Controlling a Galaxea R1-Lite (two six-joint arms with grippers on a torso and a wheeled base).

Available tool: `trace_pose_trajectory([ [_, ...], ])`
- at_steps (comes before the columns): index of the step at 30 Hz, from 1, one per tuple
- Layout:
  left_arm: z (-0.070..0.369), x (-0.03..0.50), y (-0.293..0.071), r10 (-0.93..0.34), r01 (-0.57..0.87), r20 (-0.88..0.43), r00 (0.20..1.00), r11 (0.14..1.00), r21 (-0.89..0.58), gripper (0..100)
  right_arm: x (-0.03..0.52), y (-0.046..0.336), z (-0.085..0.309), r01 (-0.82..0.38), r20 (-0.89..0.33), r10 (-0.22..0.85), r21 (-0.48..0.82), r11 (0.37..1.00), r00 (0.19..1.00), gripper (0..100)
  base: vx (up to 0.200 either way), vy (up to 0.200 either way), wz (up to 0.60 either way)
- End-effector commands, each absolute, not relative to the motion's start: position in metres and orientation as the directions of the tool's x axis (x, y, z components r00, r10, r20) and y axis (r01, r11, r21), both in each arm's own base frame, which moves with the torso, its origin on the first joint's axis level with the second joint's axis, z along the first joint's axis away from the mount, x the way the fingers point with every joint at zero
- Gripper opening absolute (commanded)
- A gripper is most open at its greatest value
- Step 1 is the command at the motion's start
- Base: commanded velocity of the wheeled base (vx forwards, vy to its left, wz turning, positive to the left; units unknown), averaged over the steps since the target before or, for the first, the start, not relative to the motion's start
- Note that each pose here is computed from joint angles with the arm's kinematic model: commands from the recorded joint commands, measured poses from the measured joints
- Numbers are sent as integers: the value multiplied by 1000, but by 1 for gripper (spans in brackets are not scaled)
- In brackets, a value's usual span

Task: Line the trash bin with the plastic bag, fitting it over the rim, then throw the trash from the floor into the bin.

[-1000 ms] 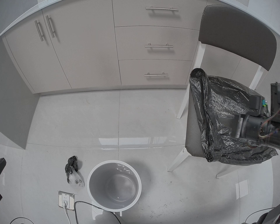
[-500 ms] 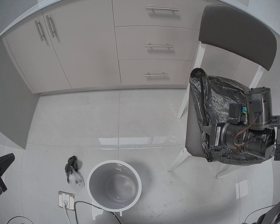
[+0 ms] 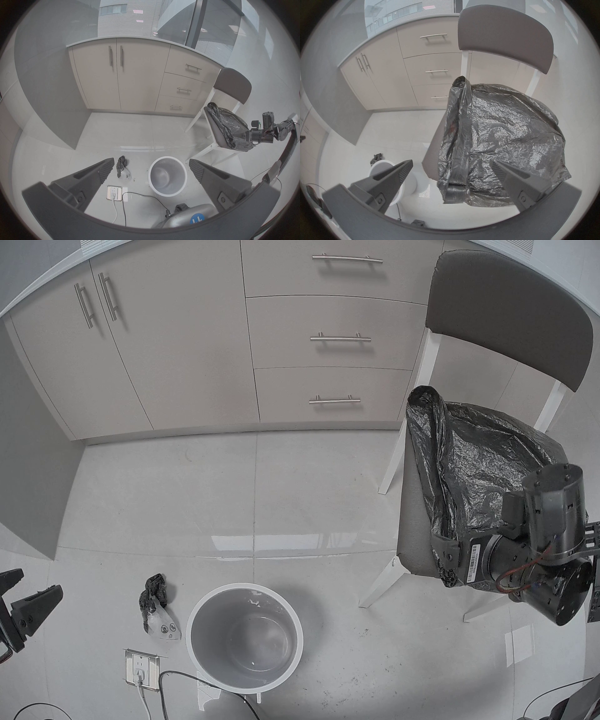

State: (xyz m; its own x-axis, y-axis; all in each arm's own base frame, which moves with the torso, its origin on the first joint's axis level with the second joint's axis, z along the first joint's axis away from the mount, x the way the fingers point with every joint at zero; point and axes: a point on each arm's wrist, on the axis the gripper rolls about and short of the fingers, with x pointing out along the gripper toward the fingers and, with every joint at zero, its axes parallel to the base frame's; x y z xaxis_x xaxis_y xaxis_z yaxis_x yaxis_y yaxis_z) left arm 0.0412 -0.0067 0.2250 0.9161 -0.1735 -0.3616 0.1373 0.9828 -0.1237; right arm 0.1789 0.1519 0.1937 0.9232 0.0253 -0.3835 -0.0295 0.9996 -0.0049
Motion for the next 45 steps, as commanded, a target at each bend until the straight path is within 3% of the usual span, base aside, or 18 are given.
trace_pose_trajectory([
  [1,221,49,-8,-169,127,-403,899,984,-129,100,177,155,181,-18,-405,-6,-54,998,914,100,0,0,0],
  [18,220,63,-10,-168,114,-434,885,982,-148,100,194,146,155,101,-443,-159,-152,983,882,100,0,0,0],
  [45,222,65,-10,-169,116,-424,890,982,-149,100,221,141,163,97,-463,-133,-101,990,876,100,0,0,0],
])
